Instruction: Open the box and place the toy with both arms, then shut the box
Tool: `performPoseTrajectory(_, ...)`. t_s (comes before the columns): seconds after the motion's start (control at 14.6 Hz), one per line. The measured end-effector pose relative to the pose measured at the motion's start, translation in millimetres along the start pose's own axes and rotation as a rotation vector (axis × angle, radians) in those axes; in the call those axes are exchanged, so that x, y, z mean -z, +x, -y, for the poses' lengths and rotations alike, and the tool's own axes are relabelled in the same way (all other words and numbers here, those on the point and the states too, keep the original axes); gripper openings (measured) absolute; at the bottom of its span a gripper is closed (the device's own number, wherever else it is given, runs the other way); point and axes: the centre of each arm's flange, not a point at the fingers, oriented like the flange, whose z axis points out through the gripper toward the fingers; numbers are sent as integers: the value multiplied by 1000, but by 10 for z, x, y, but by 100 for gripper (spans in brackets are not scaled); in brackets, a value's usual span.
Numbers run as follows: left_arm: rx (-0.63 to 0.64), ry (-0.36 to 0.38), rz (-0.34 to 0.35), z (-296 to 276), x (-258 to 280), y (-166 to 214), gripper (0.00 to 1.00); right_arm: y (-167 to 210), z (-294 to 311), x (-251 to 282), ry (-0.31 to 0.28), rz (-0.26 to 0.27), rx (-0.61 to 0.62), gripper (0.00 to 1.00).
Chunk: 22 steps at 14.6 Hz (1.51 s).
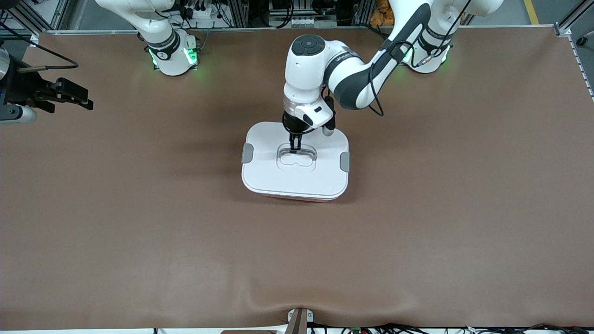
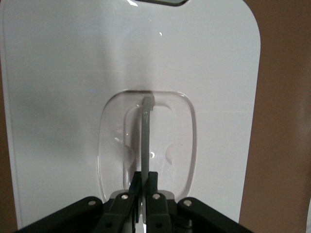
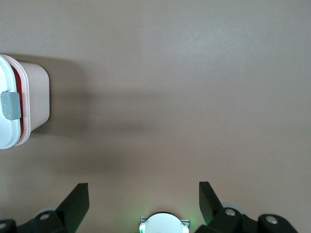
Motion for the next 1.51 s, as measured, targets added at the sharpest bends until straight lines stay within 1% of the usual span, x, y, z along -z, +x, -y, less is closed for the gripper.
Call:
performPoseTrajectory(0.55, 16, 5, 0, -7, -53, -14, 7, 19, 4, -25, 1, 5, 1, 100)
performPoseTrajectory(1.51, 3, 15, -7, 50, -150, -58, 7, 59, 13, -79, 1, 16, 3, 100)
